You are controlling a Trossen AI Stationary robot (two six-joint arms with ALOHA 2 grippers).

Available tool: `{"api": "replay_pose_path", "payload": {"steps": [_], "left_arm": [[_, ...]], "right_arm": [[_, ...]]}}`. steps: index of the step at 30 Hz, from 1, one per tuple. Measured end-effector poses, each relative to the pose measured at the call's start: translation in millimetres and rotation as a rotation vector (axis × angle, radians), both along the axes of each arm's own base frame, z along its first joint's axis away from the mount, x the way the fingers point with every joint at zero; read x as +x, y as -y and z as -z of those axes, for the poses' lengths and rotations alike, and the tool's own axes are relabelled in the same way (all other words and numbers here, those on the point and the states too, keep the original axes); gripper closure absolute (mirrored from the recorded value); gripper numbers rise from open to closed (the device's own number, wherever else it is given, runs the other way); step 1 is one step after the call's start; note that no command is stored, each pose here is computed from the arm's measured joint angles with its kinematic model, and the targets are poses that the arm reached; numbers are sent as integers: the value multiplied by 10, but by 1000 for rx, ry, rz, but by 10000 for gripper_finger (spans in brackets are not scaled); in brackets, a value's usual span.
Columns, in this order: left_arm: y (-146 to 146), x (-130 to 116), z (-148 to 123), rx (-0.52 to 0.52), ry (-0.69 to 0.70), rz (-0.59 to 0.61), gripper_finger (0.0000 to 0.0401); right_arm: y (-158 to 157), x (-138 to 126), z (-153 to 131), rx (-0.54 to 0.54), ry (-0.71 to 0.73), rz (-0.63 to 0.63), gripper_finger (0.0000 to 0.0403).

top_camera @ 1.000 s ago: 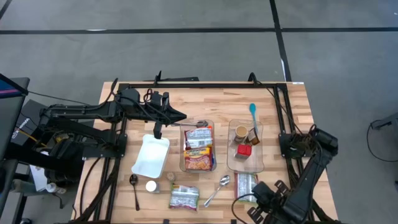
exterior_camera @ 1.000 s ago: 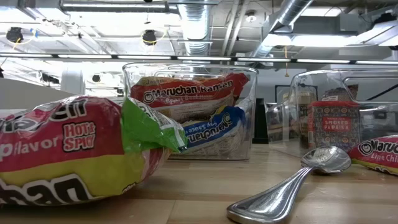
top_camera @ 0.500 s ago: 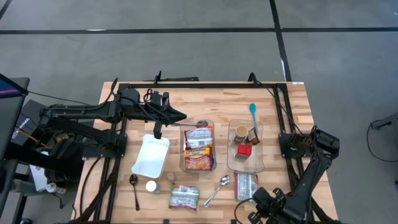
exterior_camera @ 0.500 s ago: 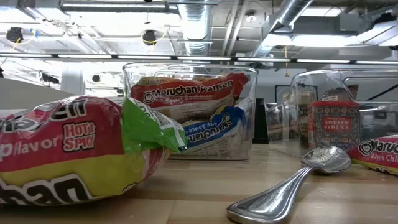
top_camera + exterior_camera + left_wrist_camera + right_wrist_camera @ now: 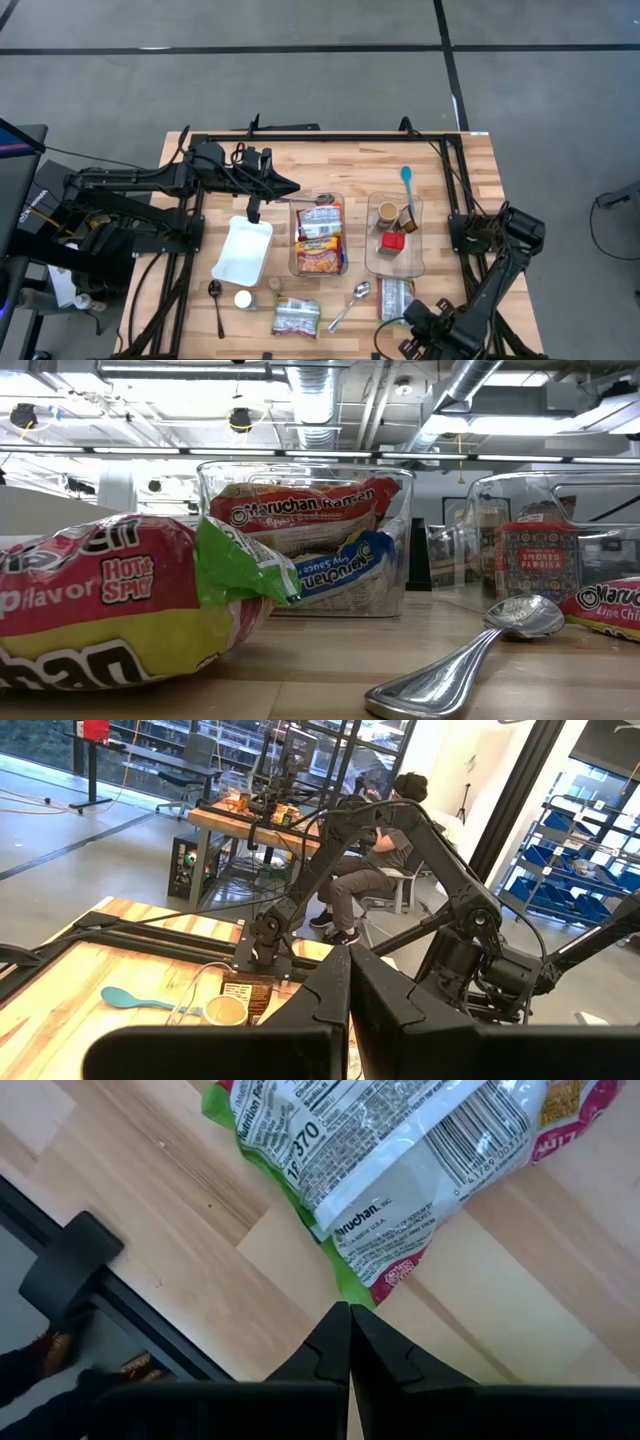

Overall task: Pick & Place Food Item
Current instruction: Put the right green noodle pack into the left transparent bin

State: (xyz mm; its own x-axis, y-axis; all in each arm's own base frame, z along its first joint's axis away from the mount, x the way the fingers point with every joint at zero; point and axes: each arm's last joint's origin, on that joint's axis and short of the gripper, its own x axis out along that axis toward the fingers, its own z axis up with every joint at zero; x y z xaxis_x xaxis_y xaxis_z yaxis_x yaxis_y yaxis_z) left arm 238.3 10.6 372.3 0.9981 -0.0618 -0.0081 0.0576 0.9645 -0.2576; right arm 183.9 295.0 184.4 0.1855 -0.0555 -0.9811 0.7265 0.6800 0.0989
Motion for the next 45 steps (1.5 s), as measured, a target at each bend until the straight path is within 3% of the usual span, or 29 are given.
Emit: {"api": "replay_pose_path", "payload": {"steps": [8, 20, 26, 45], "left_arm": [[0, 0, 0, 0, 0, 0, 401], [0, 0, 0, 0, 0, 0, 401], [0, 1, 1, 0, 0, 0, 401], [0, 0, 0, 0, 0, 0, 401]], "right_arm": [[27, 47, 0, 8, -9, 15, 388], [35, 46, 0, 0, -11, 14, 229], [64, 29, 92, -4, -12, 17, 181], [154, -27, 379, 6, -2, 2, 207]]}}
